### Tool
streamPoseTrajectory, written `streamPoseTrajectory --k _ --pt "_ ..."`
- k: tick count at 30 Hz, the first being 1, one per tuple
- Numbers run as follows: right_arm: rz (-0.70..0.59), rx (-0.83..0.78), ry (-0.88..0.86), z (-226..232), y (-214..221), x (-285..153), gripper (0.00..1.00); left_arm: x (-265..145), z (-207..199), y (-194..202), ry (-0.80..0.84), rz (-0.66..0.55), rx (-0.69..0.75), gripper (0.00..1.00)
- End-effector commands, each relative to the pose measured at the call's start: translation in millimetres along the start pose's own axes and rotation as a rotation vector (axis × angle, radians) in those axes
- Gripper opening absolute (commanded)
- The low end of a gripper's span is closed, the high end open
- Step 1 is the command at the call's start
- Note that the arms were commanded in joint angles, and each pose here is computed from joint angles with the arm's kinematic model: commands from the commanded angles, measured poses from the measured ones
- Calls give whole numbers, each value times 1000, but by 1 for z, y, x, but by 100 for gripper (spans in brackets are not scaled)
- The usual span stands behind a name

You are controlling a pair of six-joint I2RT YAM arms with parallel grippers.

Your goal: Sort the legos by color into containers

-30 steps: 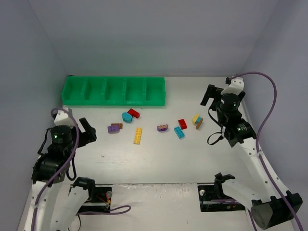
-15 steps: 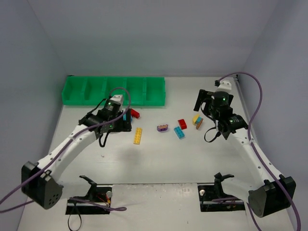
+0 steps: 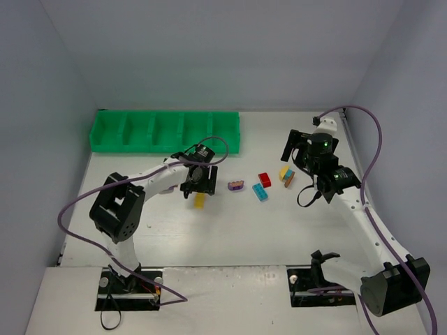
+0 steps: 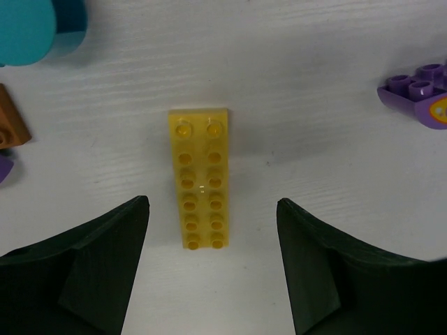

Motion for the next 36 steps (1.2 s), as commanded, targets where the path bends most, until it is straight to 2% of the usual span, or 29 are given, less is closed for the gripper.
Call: streamPoseTrajectory --k 1,4,7,8,9,11,12,14,17,20,21,23,24,25,31,36 --pt "-66 40 -13 2 -19 -6 96 -4 -19 -22 43 -61 -26 67" --pt "-68 39 -10 1 -19 -7 96 9 -14 -18 8 -32 -24 67" --pt "-68 36 -4 -1 -18 -7 96 18 -13 -11 -3 -6 -27 58" --pt "-70 38 -3 -1 -18 -8 96 19 -12 -10 -4 -5 -30 51" --pt "-69 35 -1 -1 -18 -8 96 19 -11 -9 -7 -3 -31 32" --pt "-65 34 2 -2 -16 -7 96 15 -9 -11 -15 -12 -30 20" --pt "-65 35 3 -2 -16 -7 96 8 -10 -15 -11 -32 -31 7" --pt "-68 34 3 -2 -17 -7 95 -15 -4 -29 -23 -100 -25 0" --pt "-81 31 -5 -1 -22 -10 95 -59 11 -61 -22 -230 -20 0" --pt "-91 22 -16 0 -26 -13 94 -102 43 -101 -21 -352 -44 0" --pt "-91 19 -21 1 -26 -14 94 -113 66 -117 -46 -389 -79 0" --pt "-97 14 -30 2 -29 -15 94 -140 102 -149 -101 -488 -78 0" --pt "-98 12 -36 3 -29 -15 94 -149 104 -157 -117 -520 -56 0" --pt "-95 6 -40 4 -29 -14 93 -165 129 -177 -163 -573 -63 0" --pt "-70 -14 -92 13 -23 -10 94 -194 205 -243 -296 -734 -77 0" --pt "-72 -30 -140 19 -19 -12 94 -200 265 -283 -383 -838 -117 0"
Point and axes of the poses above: each gripper's point midway between its finger pads, its own x axis out along the fingers, its own z axis along the line the jaws close on, y = z × x, the point moved 1 cm from there along -x, back along the fingers, and after that the axes turned 7 degrees about -x, right-handed, at the moved point
